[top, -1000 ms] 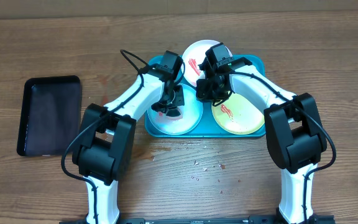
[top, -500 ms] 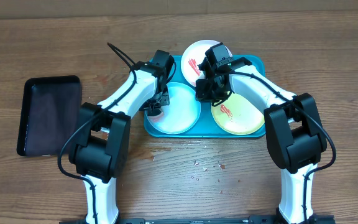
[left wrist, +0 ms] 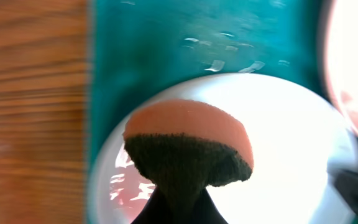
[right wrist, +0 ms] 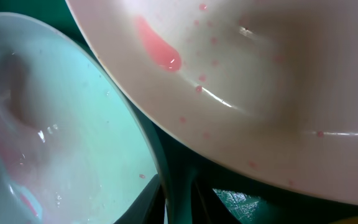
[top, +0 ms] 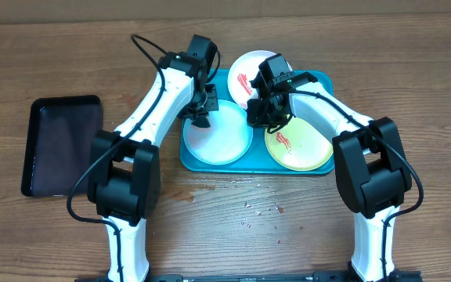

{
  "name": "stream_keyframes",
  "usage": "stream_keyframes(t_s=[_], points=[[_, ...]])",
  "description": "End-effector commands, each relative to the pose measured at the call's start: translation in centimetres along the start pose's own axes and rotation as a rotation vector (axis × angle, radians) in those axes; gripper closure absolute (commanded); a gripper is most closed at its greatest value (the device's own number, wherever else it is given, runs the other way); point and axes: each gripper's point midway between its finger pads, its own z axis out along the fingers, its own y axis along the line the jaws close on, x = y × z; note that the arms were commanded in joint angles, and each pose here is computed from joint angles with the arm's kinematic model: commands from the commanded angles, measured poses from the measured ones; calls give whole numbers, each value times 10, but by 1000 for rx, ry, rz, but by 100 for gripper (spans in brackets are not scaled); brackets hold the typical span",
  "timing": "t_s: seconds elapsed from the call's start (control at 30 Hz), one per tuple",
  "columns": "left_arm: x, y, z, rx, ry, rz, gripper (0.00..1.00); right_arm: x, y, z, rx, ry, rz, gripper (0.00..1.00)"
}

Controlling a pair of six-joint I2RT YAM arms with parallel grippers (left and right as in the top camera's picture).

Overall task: Clean dirty plates on tray and stack at the side
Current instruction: 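Scrub the light-blue plate with the sponge in the left gripper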

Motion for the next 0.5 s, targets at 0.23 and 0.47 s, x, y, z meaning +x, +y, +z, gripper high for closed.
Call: stream_keyframes(t_s=[0.23,0.47], points=[[62,3,55,35,153,30,96,1,-6,3,13,2,12,83],[26,58,29,-216,40,-89,96,1,-6,3,14,3,12,83]])
